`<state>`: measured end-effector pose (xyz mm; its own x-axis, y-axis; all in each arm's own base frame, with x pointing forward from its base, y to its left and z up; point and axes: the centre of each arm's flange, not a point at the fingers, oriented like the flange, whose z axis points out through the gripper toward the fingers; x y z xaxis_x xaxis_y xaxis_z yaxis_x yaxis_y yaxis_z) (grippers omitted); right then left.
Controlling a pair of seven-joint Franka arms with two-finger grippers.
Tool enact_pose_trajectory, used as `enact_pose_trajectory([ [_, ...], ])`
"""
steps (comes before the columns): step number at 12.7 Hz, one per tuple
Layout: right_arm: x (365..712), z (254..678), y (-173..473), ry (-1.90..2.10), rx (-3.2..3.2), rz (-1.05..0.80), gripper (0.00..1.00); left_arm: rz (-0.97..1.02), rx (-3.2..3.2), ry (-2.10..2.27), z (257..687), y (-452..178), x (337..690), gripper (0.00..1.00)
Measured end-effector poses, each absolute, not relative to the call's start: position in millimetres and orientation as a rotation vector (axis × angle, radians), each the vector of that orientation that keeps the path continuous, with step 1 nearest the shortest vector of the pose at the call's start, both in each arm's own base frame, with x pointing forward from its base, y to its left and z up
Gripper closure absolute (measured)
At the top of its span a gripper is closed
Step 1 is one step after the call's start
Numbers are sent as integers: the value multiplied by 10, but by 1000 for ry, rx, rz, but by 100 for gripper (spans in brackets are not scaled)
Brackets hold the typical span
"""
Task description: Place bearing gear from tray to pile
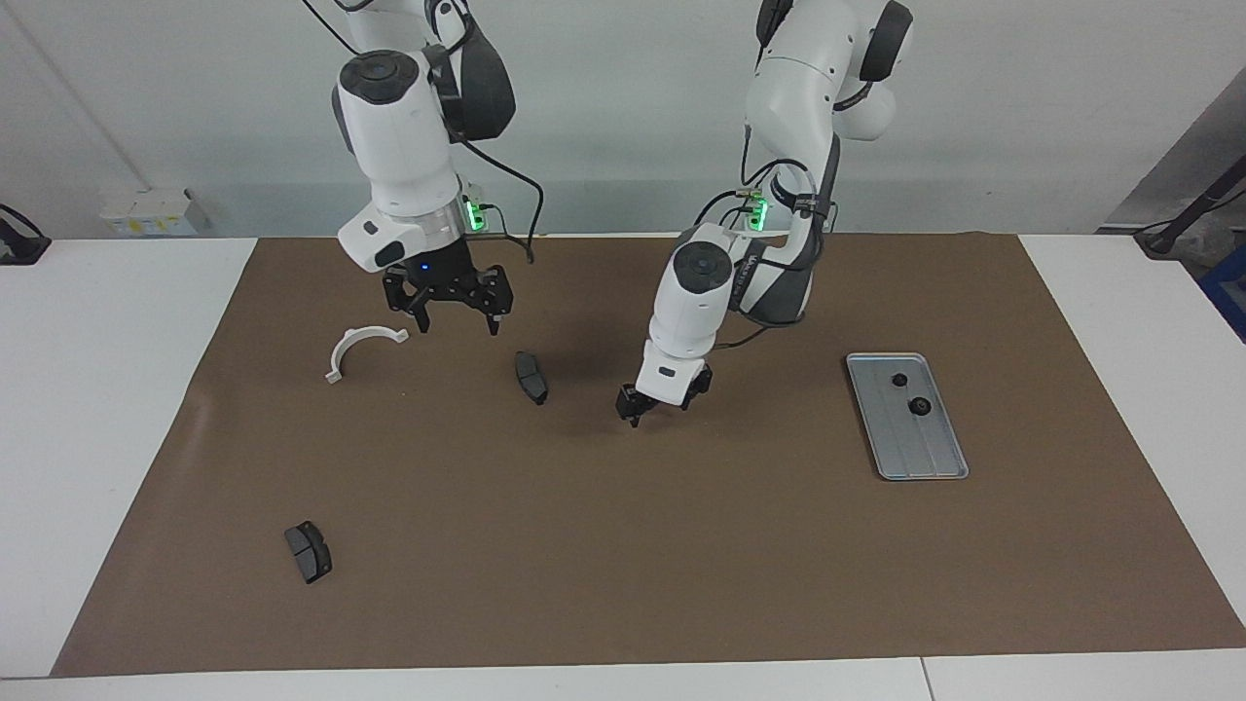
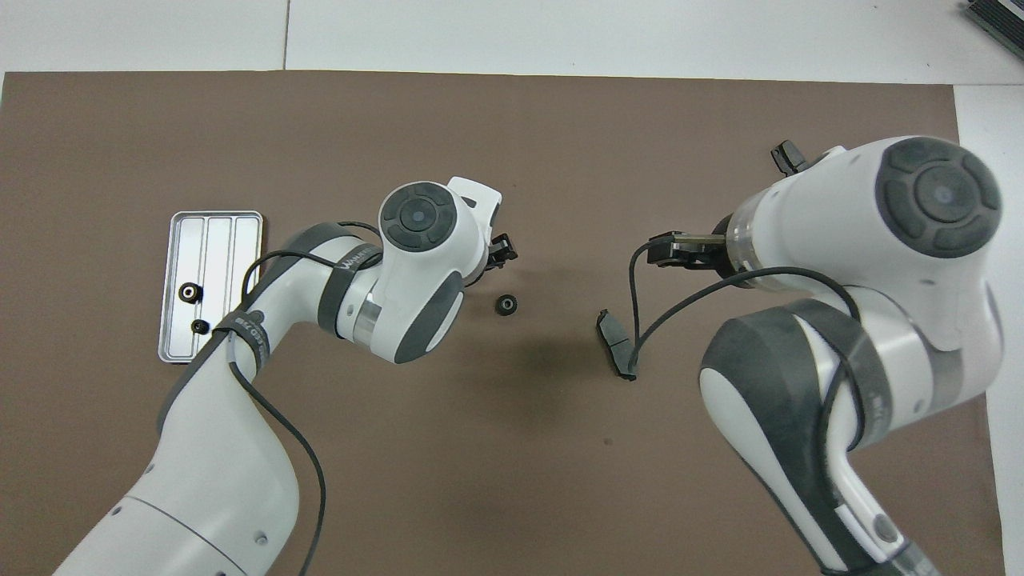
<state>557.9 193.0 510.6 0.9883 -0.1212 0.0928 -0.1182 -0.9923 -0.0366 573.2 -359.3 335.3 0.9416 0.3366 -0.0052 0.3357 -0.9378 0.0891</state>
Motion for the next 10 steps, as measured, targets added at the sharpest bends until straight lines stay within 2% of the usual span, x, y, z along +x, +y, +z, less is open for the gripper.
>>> enact_pose_trajectory([
  [6, 5469, 4498, 3135, 222, -3099, -154, 0, -51, 3087, 338, 3896, -1949, 6250, 7],
  [10, 5624, 4063, 3521, 165, -3126, -179, 0, -101, 3104, 73, 3971, -729, 6302, 9],
])
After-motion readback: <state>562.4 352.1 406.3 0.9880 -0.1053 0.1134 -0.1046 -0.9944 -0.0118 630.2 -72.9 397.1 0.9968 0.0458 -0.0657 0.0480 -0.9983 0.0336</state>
